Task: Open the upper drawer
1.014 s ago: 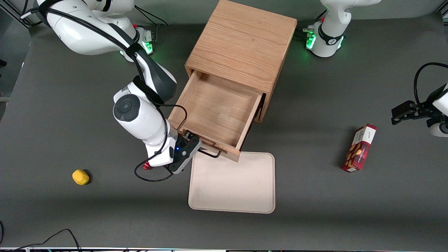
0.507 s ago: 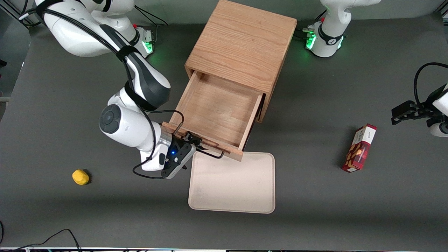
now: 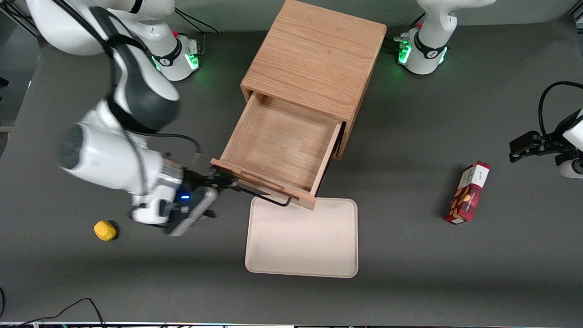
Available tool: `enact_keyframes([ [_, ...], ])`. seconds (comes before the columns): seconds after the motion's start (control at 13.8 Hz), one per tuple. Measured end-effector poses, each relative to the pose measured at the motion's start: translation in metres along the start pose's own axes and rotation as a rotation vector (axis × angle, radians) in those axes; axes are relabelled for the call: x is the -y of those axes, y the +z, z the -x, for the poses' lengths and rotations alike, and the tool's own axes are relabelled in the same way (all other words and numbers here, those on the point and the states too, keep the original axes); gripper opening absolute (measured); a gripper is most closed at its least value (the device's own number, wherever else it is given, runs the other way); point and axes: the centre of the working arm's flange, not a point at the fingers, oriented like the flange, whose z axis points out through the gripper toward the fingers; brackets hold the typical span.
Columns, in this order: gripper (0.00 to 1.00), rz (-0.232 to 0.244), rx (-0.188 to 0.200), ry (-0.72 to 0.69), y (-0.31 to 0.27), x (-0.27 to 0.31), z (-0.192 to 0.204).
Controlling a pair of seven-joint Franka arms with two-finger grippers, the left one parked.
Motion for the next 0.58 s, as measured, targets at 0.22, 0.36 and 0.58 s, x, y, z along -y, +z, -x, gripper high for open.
enact_keyframes([
  [0.22, 1.0, 0.14, 0.082, 0.235, -0.104, -0.079, 0.062],
  [0.36, 1.0, 0.205, 0.139, 0.483, -0.147, -0.091, 0.096],
  [0.58, 1.0, 0.335, 0.194, 0.659, -0.19, -0.068, 0.122],
])
